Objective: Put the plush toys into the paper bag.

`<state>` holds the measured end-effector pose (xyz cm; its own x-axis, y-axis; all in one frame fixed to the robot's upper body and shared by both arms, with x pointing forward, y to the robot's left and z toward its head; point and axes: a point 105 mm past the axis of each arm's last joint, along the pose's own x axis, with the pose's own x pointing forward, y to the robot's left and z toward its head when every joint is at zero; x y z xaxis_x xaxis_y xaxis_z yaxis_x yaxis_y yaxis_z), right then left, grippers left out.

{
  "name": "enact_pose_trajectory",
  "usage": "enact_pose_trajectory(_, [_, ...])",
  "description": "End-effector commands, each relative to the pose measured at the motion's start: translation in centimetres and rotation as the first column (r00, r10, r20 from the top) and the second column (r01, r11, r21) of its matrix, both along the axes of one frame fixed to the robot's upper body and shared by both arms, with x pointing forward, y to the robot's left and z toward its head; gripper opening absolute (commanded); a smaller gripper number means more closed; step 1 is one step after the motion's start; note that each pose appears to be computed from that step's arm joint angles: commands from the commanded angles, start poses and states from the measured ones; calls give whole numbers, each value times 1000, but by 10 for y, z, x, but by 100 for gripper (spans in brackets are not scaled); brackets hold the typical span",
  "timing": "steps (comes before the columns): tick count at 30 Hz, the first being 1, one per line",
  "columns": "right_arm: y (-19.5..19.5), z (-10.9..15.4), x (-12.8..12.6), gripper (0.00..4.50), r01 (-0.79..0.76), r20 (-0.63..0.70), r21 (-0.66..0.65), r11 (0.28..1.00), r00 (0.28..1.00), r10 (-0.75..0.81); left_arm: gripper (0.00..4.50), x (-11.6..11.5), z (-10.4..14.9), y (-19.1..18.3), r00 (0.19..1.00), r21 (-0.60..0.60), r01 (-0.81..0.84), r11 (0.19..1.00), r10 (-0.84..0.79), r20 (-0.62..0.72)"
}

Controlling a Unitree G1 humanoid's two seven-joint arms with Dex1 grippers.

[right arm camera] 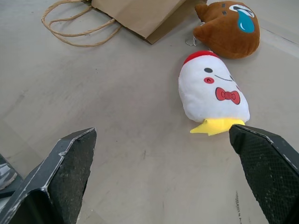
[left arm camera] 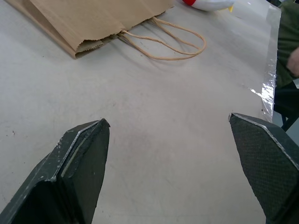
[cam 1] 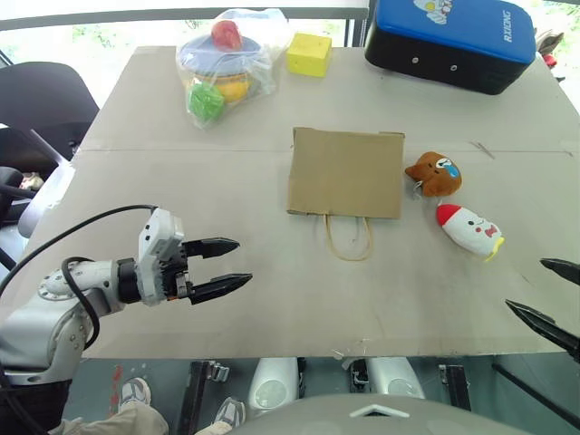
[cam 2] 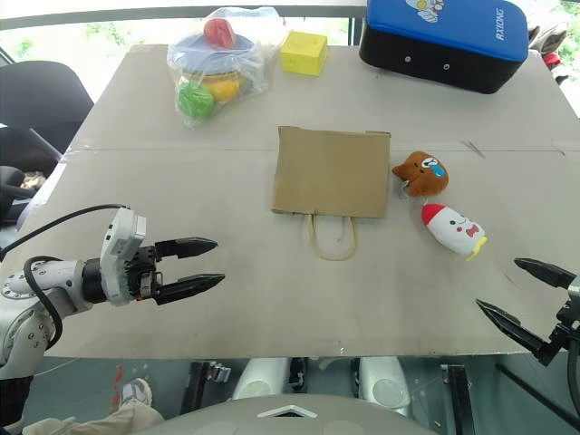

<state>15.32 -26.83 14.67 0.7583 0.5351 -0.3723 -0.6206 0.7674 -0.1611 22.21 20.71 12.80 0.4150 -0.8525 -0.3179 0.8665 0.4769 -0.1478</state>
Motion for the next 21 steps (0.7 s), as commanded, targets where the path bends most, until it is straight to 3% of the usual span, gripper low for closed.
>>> enact_pose_trajectory(1, [-1,10,5,450,-23,65,-6,1000,998,23,442,-1,13,-13,994,36,74,997,-76,81])
enact_pose_trajectory(6, [24,33,15,450,-170,170,83,982,973,154,442,12,25,-57,948,103,224,969,-241,208])
enact_pose_trajectory(9, [43,39,11,450,-279,164,96,956,951,261,442,31,21,-77,919,224,250,942,-304,252])
enact_pose_trajectory(14, [58,35,10,450,-308,144,55,950,944,298,442,61,10,-97,809,433,288,854,-459,368])
enact_pose_trajectory(21, [69,29,2,450,-278,134,51,959,954,270,442,87,-1,-130,646,526,361,770,-613,455])
